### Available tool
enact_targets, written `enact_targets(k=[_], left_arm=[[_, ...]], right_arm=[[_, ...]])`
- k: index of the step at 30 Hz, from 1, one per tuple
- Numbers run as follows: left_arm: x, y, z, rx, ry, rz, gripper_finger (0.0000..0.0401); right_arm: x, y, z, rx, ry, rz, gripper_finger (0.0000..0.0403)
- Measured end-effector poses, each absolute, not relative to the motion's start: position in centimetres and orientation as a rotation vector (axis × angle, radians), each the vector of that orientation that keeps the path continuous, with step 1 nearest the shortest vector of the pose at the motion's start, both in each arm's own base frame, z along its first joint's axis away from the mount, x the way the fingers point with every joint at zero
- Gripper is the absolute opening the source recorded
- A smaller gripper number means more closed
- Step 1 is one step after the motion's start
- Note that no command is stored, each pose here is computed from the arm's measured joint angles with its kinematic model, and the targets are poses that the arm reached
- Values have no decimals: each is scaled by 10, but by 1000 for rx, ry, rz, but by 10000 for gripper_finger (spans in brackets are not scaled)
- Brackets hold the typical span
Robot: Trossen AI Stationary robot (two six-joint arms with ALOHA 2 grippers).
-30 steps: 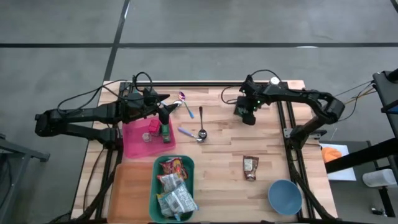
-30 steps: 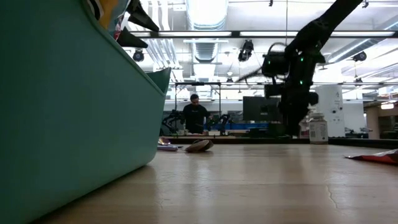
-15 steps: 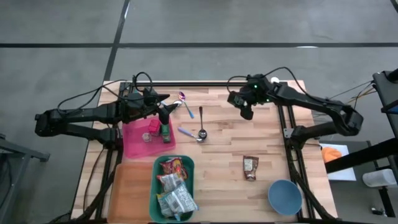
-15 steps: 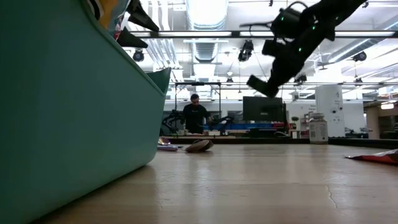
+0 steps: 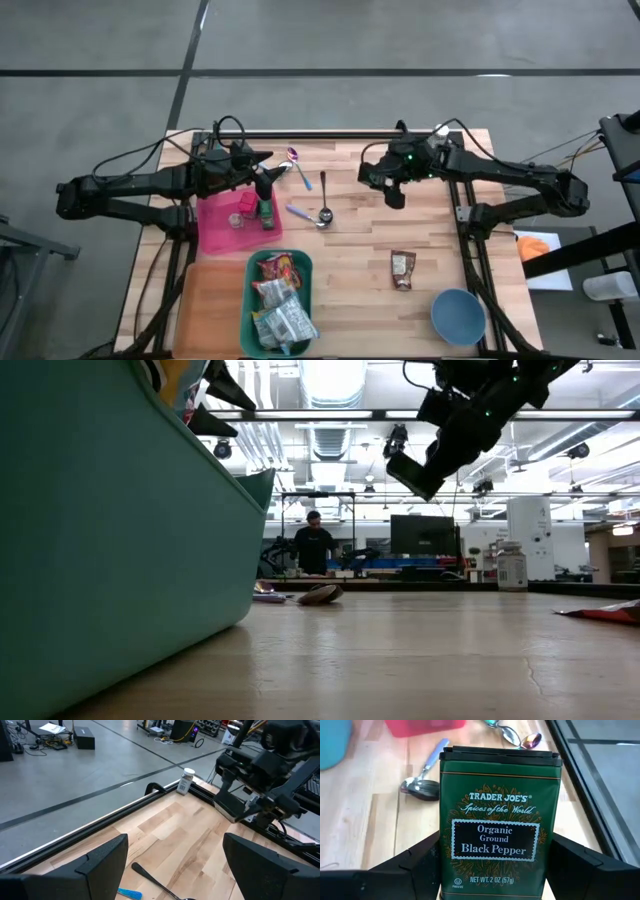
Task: Pick & Place Food Item
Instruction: Put the green seasoning can into the pink bin
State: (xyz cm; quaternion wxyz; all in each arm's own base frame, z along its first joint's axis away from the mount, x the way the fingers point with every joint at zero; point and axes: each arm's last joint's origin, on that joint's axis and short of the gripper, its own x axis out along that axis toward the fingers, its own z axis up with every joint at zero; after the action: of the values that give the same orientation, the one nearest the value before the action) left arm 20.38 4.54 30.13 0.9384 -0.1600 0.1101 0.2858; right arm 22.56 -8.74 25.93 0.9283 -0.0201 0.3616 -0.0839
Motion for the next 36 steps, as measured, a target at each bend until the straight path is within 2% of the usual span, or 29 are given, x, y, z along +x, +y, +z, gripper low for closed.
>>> enact_targets(k=[5,12,20,30,36], left_arm=[[204,45,301,-327,225,583,329],[204,45,301,-327,225,583,329],[204,45,301,-327,225,584,329],[204,45,302,-332,216,583,329],[205,43,303,-585,153,552,329]], right_arm=[[230,-77,259,-68,763,-292,278],[245,-63,275,-102,719,-318,278],[281,-57,299,-111,678,-343,278],[332,-58,306,-90,799,-319,278],[346,-61,300,-97,897,-353,278]])
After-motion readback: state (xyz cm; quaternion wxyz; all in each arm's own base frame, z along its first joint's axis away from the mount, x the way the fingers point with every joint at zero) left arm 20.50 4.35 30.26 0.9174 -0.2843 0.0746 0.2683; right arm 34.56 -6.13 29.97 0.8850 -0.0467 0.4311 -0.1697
